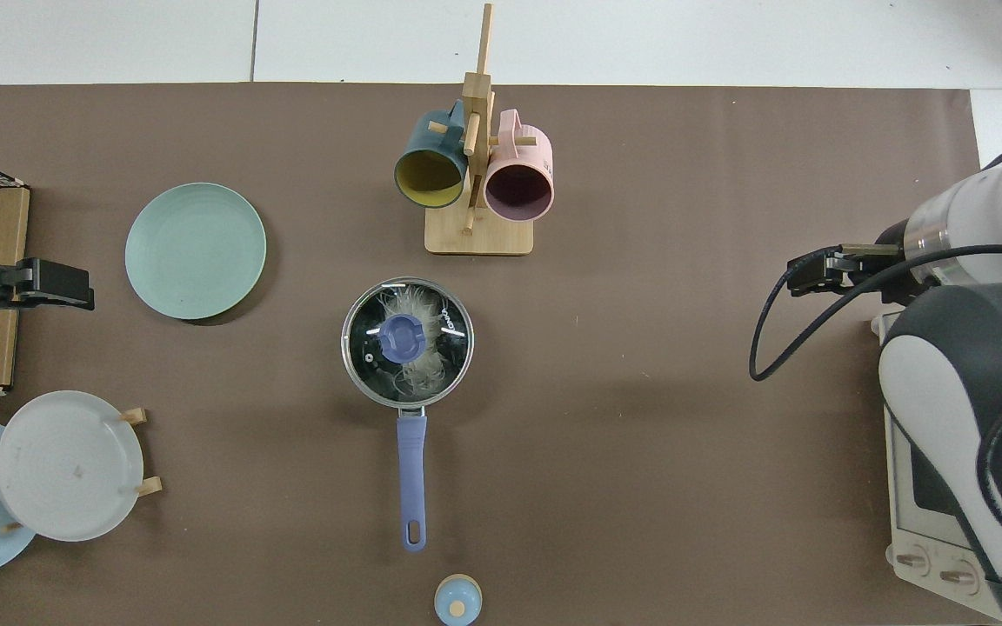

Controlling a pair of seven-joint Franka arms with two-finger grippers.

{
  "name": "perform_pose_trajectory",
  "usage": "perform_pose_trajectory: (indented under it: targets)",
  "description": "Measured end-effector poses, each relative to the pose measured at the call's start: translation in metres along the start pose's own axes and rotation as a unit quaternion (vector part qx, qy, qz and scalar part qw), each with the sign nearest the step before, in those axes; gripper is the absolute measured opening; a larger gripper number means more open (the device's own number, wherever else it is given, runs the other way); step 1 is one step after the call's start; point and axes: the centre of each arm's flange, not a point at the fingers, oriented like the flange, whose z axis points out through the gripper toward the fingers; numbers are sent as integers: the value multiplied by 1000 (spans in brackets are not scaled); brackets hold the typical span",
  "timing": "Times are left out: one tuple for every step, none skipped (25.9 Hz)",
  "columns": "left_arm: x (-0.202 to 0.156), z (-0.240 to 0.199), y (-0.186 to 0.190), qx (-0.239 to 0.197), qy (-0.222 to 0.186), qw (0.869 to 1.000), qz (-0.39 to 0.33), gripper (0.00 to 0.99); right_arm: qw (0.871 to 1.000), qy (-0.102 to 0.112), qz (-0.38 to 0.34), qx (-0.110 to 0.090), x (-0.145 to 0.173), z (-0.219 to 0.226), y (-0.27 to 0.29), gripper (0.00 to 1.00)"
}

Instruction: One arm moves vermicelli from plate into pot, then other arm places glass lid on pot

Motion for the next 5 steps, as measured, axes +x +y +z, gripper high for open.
perform_pose_trajectory:
  targets:
    - [0,0,0,0,0,1000,0,991,1000,0,0,0,0,0,0,1000]
    - [0,0,0,0,0,1000,0,991,1000,0,0,1,0,0,0,1000]
    - [0,0,0,0,0,1000,0,991,1000,0,0,1,0,0,0,1000]
    - [0,0,0,0,0,1000,0,991,1000,0,0,1,0,0,0,1000]
    - [0,0,0,0,0,1000,0,991,1000,0,0,1,0,0,0,1000]
